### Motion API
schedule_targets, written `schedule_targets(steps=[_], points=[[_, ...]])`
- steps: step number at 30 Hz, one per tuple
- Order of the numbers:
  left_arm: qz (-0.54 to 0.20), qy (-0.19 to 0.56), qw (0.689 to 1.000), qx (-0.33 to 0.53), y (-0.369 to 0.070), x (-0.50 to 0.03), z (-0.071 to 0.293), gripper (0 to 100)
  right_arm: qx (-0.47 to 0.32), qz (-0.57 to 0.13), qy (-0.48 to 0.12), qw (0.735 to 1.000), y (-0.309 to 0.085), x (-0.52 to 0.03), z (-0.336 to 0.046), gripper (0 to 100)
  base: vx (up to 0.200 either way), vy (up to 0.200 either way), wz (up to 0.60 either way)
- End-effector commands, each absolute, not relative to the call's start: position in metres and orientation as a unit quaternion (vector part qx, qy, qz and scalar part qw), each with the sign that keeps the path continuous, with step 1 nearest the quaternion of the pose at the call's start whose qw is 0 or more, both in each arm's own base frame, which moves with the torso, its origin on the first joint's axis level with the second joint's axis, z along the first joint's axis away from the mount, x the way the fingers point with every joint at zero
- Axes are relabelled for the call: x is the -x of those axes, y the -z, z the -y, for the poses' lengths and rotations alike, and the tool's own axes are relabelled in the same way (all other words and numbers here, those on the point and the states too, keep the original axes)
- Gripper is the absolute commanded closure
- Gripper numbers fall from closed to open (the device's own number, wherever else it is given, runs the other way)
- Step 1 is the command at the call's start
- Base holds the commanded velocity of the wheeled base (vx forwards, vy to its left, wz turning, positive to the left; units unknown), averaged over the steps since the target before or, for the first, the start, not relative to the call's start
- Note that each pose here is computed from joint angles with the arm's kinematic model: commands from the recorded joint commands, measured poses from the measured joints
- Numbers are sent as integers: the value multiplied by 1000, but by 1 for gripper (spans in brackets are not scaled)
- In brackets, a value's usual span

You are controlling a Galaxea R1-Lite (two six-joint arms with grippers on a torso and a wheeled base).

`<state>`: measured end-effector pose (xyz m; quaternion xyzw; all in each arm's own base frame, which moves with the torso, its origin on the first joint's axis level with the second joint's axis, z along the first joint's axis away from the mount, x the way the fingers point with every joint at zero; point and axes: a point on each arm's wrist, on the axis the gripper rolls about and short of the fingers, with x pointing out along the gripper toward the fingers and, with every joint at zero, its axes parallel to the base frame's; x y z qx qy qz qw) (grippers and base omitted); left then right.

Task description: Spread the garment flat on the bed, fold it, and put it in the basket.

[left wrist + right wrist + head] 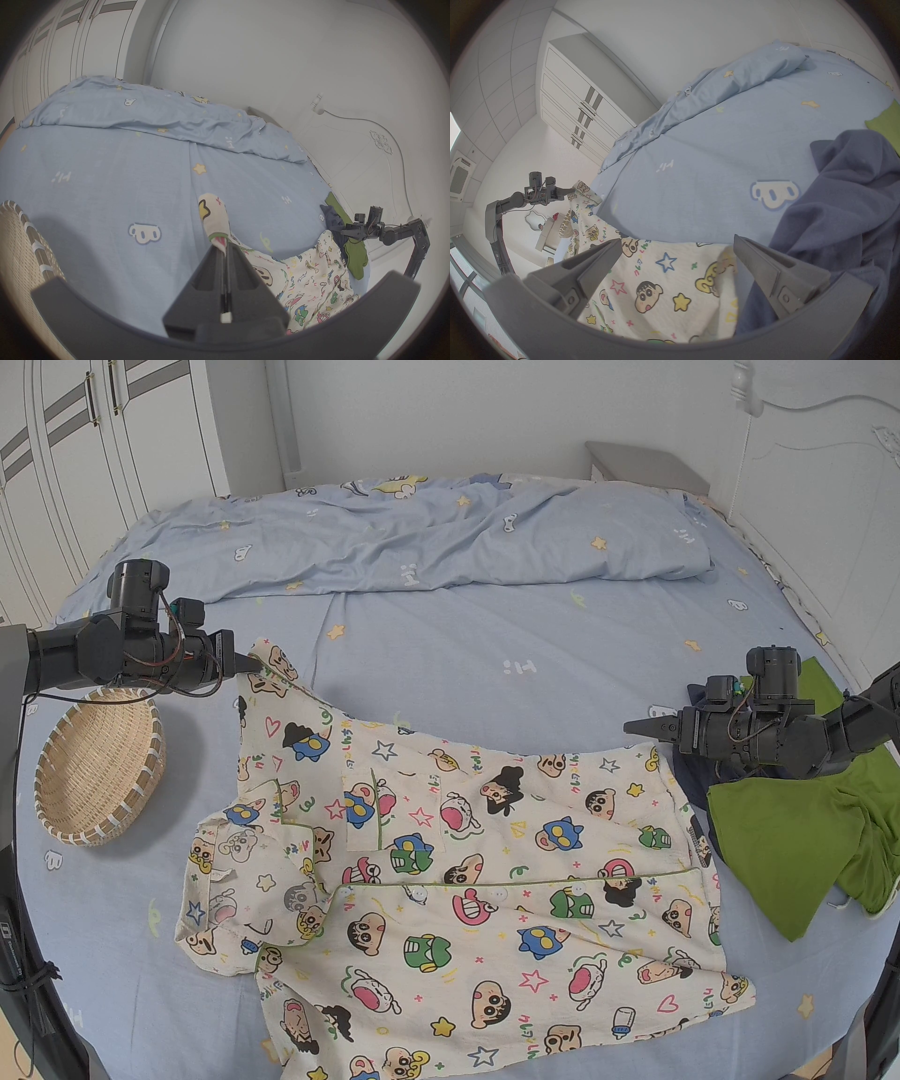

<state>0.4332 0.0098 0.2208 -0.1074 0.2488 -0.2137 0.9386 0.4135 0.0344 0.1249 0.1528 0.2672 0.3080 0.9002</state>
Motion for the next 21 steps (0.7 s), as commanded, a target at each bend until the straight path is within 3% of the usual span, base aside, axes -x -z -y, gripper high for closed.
schedule_targets(steps=[1, 21], points=[[-255, 208, 938, 111, -213, -439, -15, 100, -152, -270, -300, 902, -120, -416, -31, 0, 0, 0, 0], [-264, 213, 934, 111, -209, -436, -9, 100, -131, -280, -304, 901, -103, -420, -30, 0, 0, 0, 0]])
